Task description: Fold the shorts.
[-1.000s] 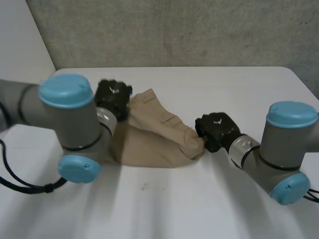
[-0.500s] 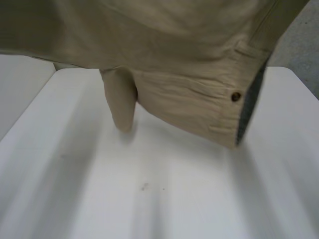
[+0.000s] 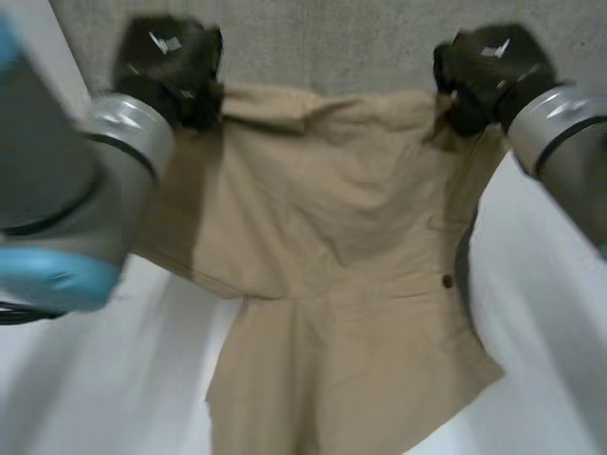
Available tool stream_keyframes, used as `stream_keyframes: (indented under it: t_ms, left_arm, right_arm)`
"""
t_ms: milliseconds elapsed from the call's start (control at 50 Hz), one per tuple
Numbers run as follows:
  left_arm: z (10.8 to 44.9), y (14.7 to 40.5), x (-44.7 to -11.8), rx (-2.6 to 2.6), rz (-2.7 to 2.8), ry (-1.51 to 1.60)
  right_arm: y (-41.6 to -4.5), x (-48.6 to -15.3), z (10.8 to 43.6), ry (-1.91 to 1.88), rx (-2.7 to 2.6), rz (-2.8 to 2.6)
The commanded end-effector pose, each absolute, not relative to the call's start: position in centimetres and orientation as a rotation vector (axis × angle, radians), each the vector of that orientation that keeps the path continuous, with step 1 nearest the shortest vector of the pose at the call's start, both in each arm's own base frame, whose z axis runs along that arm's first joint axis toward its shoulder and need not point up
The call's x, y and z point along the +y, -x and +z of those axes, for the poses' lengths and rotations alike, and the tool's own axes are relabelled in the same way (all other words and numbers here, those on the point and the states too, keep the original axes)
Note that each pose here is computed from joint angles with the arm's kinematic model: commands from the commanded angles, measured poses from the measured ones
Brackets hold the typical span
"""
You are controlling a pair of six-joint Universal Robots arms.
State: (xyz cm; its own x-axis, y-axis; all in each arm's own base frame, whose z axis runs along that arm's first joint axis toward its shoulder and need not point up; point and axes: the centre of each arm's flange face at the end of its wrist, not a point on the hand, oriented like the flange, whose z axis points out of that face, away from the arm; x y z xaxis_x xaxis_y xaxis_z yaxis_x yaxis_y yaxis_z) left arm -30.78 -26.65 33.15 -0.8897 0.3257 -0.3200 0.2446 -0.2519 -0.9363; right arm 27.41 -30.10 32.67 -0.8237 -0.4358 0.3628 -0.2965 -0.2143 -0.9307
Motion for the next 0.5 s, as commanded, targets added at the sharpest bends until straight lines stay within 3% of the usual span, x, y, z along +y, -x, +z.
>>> stream_keyframes:
  t_ms: [20,140,220,340,500]
  left_arm:
    - [26.6,31.9,-35.9,-1.938,2.408,0.649]
    - [23.9,33.3,-39.8,-1.847,2.496,0.629]
    - [22.7,34.2,-40.7,-1.765,2.536,0.631]
    - [22.0,34.4,-40.2,-1.735,2.551,0.64]
    - [25.4,33.7,-36.8,-1.729,2.539,0.643]
  right_arm:
    - [-29.1,-35.7,27.8,0.831,1.875,-2.366]
    - [-30.8,-39.7,23.8,0.848,1.725,-2.553]
    - [-31.2,-40.2,21.8,0.914,1.748,-2.541]
    - [-31.2,-39.5,22.1,0.925,1.752,-2.524]
    - [-29.8,-36.7,24.3,0.97,1.842,-2.438]
